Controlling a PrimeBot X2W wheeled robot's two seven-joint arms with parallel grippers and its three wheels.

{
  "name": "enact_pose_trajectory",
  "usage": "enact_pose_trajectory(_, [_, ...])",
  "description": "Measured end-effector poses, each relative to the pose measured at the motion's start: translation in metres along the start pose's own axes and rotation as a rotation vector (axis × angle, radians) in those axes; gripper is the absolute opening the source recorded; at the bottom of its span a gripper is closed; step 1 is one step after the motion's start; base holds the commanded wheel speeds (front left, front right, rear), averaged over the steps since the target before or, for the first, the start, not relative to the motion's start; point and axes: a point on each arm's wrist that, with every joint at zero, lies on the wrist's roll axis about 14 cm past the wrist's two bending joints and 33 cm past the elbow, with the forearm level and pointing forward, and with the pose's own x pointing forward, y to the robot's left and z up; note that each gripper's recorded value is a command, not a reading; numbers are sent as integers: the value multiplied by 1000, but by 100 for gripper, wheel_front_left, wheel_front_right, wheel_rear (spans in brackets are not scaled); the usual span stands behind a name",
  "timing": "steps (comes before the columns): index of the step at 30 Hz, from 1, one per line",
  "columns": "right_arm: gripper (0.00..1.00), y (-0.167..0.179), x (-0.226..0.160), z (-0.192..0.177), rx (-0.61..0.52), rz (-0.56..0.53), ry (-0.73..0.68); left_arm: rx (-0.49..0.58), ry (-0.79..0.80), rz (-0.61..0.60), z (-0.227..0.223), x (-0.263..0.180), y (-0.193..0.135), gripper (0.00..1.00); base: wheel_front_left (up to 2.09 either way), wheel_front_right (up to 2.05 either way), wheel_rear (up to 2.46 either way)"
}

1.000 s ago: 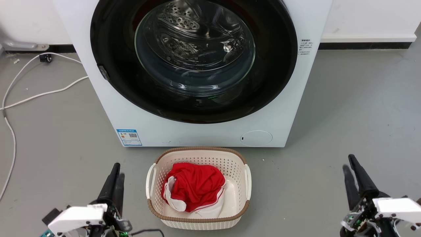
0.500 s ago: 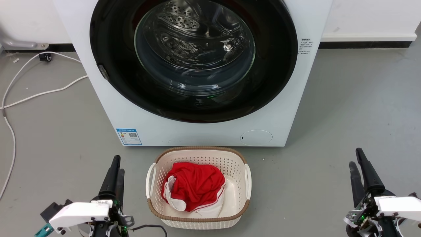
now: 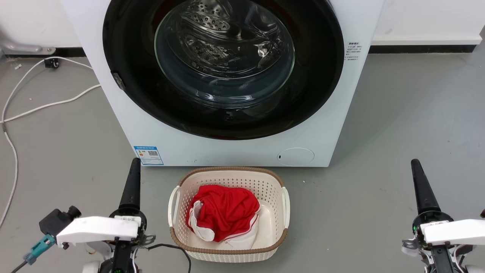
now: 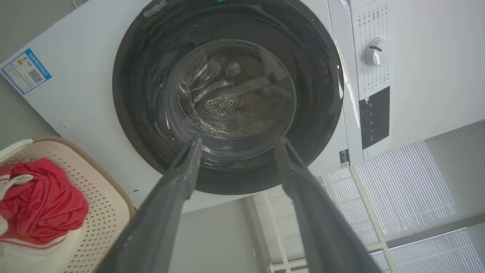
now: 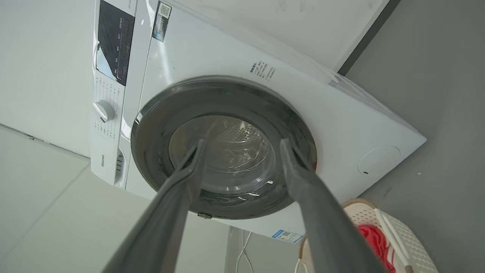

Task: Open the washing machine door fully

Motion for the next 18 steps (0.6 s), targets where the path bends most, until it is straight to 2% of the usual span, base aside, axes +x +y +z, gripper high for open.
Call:
enact_pose_trajectory(13, [100,11,-5,-10,-373,50,27,284,9,-50,-8,4,-16,100,0,0,0])
enact_pose_trajectory(18, [100,15,-7,-14,-527,71,39,438,12,-60,-13,4,-18,100,0,0,0])
